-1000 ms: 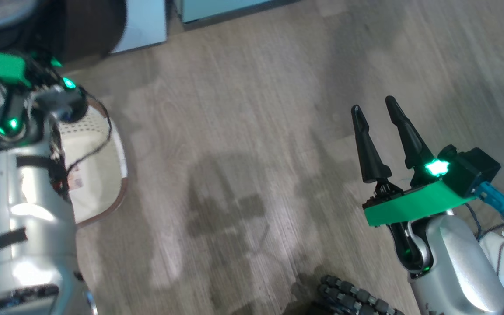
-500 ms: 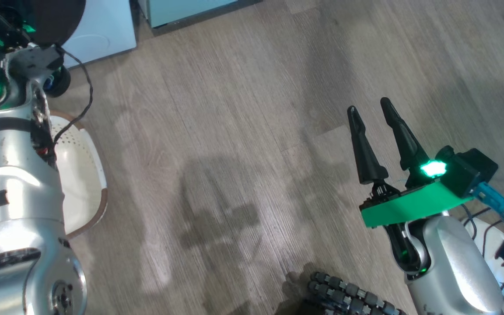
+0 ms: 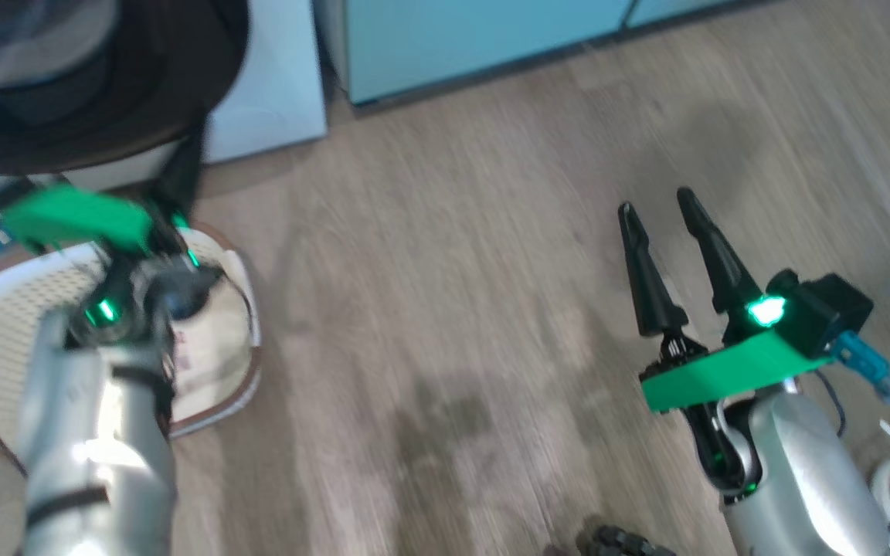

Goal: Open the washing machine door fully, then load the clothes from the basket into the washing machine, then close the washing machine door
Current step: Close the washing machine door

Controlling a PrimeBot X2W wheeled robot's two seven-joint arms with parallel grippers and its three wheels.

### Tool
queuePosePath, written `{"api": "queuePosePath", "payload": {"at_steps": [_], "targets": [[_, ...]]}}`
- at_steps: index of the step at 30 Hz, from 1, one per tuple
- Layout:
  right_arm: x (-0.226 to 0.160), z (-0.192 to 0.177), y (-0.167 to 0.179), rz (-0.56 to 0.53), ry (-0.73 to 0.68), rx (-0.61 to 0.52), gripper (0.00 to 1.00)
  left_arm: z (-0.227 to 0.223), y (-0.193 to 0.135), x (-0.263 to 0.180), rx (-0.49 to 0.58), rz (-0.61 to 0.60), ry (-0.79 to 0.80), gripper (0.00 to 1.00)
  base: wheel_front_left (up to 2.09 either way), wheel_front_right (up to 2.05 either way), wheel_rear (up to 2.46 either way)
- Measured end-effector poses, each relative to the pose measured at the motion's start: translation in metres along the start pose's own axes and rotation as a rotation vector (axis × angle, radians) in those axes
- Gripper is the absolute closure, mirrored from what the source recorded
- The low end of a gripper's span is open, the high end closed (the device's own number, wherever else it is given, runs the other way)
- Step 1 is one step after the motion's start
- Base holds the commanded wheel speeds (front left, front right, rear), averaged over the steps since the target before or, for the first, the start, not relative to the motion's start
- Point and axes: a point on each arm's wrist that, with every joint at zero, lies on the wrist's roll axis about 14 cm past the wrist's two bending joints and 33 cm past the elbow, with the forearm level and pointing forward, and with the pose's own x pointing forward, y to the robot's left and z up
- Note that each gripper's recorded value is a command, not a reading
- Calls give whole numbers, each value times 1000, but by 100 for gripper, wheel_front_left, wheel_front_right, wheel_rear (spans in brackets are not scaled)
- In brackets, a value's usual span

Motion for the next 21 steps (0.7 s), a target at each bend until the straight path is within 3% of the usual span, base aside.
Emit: {"api": "queuePosePath", "payload": {"at_steps": [10,16,21], "targets": [[-3,1,30,90,-16,35,0,-46,33,-103,280,107,92,100,0,0,0],[-7,-4,56,168,-6,40,0,-33,44,-160,819,178,89,100,0,0,0],[-8,2,76,227,-26,50,0,-15,37,-191,1103,156,-17,100,0,0,0]]}}
